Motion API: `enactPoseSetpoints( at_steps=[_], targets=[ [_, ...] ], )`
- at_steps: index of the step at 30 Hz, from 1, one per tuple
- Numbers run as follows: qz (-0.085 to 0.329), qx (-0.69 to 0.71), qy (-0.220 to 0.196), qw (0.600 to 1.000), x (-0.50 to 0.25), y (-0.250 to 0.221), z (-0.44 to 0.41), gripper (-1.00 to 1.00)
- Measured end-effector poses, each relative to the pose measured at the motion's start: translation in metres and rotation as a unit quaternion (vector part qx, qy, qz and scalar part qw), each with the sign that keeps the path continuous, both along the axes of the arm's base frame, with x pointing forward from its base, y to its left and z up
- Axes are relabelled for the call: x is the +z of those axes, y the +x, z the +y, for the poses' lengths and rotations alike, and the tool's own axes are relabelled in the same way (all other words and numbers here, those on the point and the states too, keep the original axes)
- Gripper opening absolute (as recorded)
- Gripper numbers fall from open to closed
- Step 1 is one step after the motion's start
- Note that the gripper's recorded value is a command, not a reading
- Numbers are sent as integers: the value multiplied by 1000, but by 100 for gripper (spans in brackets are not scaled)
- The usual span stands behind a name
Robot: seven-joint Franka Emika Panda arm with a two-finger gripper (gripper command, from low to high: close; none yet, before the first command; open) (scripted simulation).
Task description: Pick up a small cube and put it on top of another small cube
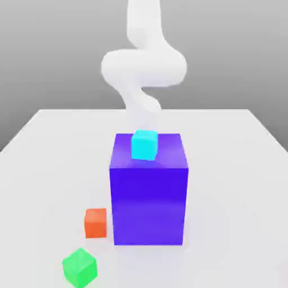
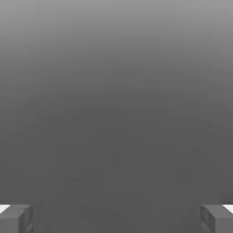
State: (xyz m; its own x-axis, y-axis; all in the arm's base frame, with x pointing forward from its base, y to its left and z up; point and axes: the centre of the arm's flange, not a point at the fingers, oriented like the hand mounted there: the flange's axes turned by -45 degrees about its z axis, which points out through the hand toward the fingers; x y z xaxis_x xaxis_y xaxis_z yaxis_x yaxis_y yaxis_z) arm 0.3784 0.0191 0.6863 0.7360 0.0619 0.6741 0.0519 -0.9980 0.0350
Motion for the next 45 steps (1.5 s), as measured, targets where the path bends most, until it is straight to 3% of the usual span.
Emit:
enactPoseSetpoints(
  at_steps=[8, 16, 24, 31, 35, 36, 45],
  targets=[
    [91, 112, -70, 987, -98, 85, 74, 0],
    [172, 233, -127, 949, -217, 130, 159, 0],
    [244, 360, -169, 885, -352, 130, 245, 0],
    [299, 465, -189, 811, -474, 94, 308, 0],
    [307, 481, -191, 799, -538, 87, 318, 0],
    [307, 481, -191, 798, -551, 86, 318, -100],
    [308, 482, -191, 798, -530, 86, 318, -100]
  ],
)
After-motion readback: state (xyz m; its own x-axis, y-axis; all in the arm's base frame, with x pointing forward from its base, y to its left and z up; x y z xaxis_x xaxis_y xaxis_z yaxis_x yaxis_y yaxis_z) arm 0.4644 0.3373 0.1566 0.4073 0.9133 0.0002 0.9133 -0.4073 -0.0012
